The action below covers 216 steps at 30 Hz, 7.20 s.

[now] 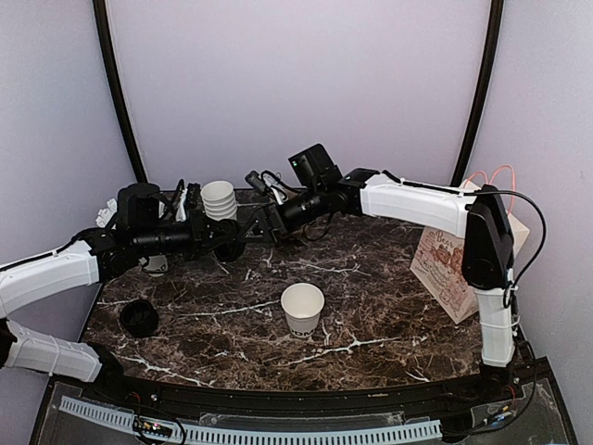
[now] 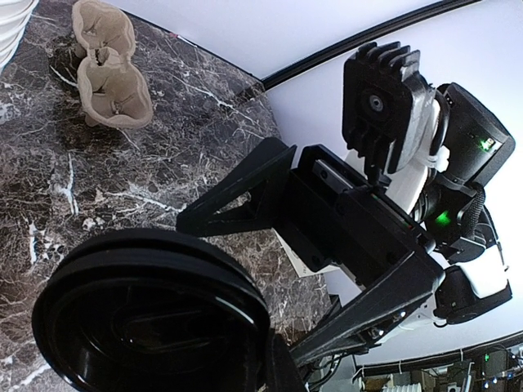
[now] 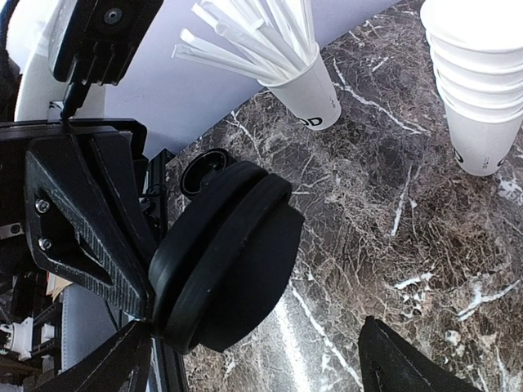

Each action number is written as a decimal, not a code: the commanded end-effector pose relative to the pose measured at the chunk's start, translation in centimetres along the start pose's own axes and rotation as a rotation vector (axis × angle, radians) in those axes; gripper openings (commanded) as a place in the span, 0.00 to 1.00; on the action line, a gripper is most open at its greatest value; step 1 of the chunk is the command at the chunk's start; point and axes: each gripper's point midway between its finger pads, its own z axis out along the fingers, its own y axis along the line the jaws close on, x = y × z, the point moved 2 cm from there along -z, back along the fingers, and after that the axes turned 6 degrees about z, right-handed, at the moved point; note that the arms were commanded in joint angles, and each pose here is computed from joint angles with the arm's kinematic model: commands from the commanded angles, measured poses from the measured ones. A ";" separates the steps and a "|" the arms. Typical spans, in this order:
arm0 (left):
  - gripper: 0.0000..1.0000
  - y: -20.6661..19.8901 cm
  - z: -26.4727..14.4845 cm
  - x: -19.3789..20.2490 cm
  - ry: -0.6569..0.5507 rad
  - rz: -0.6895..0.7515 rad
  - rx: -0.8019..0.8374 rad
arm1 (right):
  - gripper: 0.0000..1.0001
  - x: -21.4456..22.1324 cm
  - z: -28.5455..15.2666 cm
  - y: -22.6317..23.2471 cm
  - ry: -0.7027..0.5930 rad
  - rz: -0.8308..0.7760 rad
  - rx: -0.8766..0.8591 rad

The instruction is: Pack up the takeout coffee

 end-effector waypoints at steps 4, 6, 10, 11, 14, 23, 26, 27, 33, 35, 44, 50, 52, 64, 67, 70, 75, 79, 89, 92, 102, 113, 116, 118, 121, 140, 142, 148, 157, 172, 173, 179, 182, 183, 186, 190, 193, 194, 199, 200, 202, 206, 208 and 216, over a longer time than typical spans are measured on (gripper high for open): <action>0.00 0.2 -0.3 1.2 0.037 -0.004 -0.001 | 0.88 1.5 1.2 -2.7 0.010 0.073 0.033; 0.00 0.7 -0.4 1.7 0.048 -0.013 -0.013 | 0.88 2.3 1.6 -3.3 0.026 0.091 0.038; 0.00 1.2 -0.7 2.2 0.058 -0.025 -0.033 | 0.88 3.2 2.1 -4.6 0.041 0.112 0.058; 0.00 1.3 -0.8 2.4 0.061 -0.029 -0.038 | 0.88 3.3 2.3 -5.0 0.045 0.119 0.063; 0.00 1.5 -0.9 2.6 0.065 -0.034 -0.045 | 0.88 3.4 2.5 -5.7 0.049 0.128 0.076; 0.00 4.8 -1.3 4.6 0.206 -0.020 -0.261 | 0.88 2.5 -0.2 -5.4 0.025 0.065 0.090; 0.00 6.5 -1.0 7.0 0.350 -0.011 -0.320 | 0.89 1.5 -3.2 -5.6 -0.018 0.046 0.113; 0.00 6.8 -0.9 7.5 0.378 -0.010 -0.331 | 0.88 1.0 -4.3 -5.5 -0.034 0.035 0.120; 0.00 7.7 1.4 13.4 0.661 0.052 -0.389 | 0.89 -0.5 -10.4 -6.0 -0.111 -0.040 0.200; 0.00 7.8 2.2 15.3 0.745 0.082 -0.410 | 0.90 -1.1 -12.2 -6.0 -0.140 -0.070 0.237; 0.21 6.7 5.1 19.5 0.935 0.176 -0.428 | 0.92 -1.6 -15.7 -4.9 -0.189 -0.155 0.314; 0.40 4.2 4.7 15.7 0.906 0.296 -0.478 | 0.93 -1.8 -16.2 -4.5 -0.196 -0.175 0.322; 0.42 4.0 4.1 14.3 0.897 0.323 -0.517 | 0.93 -1.8 -16.5 -4.4 -0.199 -0.181 0.331; 0.42 10.9 6.1 5.3 0.656 0.221 -0.737 | 0.91 -2.0 -23.3 -6.0 -0.252 -0.200 0.481; 0.42 12.2 7.4 5.7 0.678 0.203 -0.722 | 0.91 -1.3 -25.4 -6.3 -0.283 -0.193 0.521; 0.42 13.0 8.3 5.9 0.691 0.192 -0.714 | 0.91 -0.7 -26.3 -6.2 -0.297 -0.195 0.540; 0.38 14.6 9.0 5.9 0.705 0.186 -0.748 | 0.92 0.0 -26.5 -6.5 -0.300 -0.187 0.533; 0.32 15.3 9.1 5.7 0.707 0.187 -0.778 | 0.92 0.0 -26.3 -6.5 -0.300 -0.180 0.516; 0.20 15.6 9.1 6.2 0.730 0.168 -0.773 | 0.91 0.0 -25.5 -6.9 -0.294 -0.166 0.480; 0.21 15.9 9.1 6.4 0.740 0.165 -0.775 | 0.91 0.0 -25.5 -6.9 -0.293 -0.165 0.480; 0.11 15.0 7.0 5.7 0.736 0.175 -0.811 | 0.91 0.3 -25.6 -6.8 -0.290 -0.170 0.480; 0.09 11.9 -5.3 7.1 0.685 0.103 -0.955 | 0.91 -0.1 -24.9 -6.8 -0.279 -0.157 0.431; 0.09 12.2 -9.0 8.2 0.691 0.058 -1.026 | 0.91 -0.1 -24.7 -6.9 -0.272 -0.149 0.415; 0.09 12.4 -11.5 8.9 0.693 0.019 -1.071 | 0.90 0.0 -24.5 -6.9 -0.267 -0.140 0.403; 0.09 13.1 -15.3 9.3 0.680 -0.044 -1.158 | 0.90 0.1 -24.3 -6.8 -0.265 -0.133 0.382; 0.07 17.6 -22.1 6.4 0.560 -0.271 -1.399 | 0.90 0.5 -24.6 -5.1 -0.270 -0.140 0.332; 0.08 17.9 -22.0 6.6 0.568 -0.274 -1.408 | 0.90 0.5 -24.6 -4.9 -0.269 -0.140 0.324; 0.12 18.4 -22.4 6.8 0.574 -0.290 -1.454 | 0.90 0.4 -24.5 -4.6 -0.268 -0.139 0.306; 0.16 19.5 -22.4 7.6 0.602 -0.327 -1.480 | 0.90 0.3 -24.7 -4.1 -0.271 -0.142 0.295; 0.39 15.5 -21.3 3.4 0.456 -0.222 -1.384 | 0.90 0.4 -24.6 -4.7 -0.259 -0.136 0.316; 0.40 14.7 -20.5 2.3 0.423 -0.170 -1.343 | 0.90 0.4 -24.7 -4.8 -0.257 -0.140 0.327; 0.39 5.6 -9.7 0.3 0.334 0.274 -0.786 | 0.90 0.2 -26.3 -5.2 -0.242 -0.201 0.404; 0.39 0.5 -5.2 3.3 0.381 0.525 -0.532 | 0.91 0.8 -26.6 -4.8 -0.211 -0.248 0.388; 0.40 -0.7 -4.1 5.4 0.429 0.594 -0.473 | 0.91 1.2 -26.5 -4.6 -0.203 -0.260 0.381; 0.40 -3.1 -1.9 9.6 0.501 0.794 -0.315 | 0.91 2.1 -26.2 -4.3 -0.183 -0.287 0.354; 0.40 -3.7 -1.0 16.0 0.677 0.944 -0.200 | 0.91 3.6 -25.3 -3.1 -0.148 -0.333 0.262; 0.39 -2.3 -0.3 19.5 0.799 1.001 -0.213 | 0.90 5.2 -23.6 -2.3 -0.081 -0.406 0.226; 0.39 -2.0 -0.1 20.1 0.822 1.007 -0.220 | 0.90 6.0 -22.7 -2.2 -0.042 -0.425 0.229; 0.37 0.9 0.7 23.2 0.896 1.055 -0.290 | 0.89 9.2 -19.2 -1.4 0.108 -0.504 0.239; 0.37 1.9 0.6 23.6 0.914 1.057 -0.314 | 0.89 9.5 -18.8 -1.2 0.116 -0.506 0.225; 0.37 3.2 0.7 23.9 0.915 1.066 -0.358 | 0.89 10.0 -18.2 -1.0 0.123 -0.501 0.202; 0.39 5.0 1.1 24.0 0.917 1.079 -0.432 | 0.89 10.3 -17.7 -1.0 0.126 -0.499 0.195; 0.41 5.9 1.3 23.9 0.917 1.096 -0.483 | 0.89 10.3 -17.6 -0.8 0.121 -0.489 0.178; 0.41 7.8 1.8 23.8 0.943 1.139 -0.541 | 0.89 10.3 -17.6 -0.5 0.111 -0.473 0.161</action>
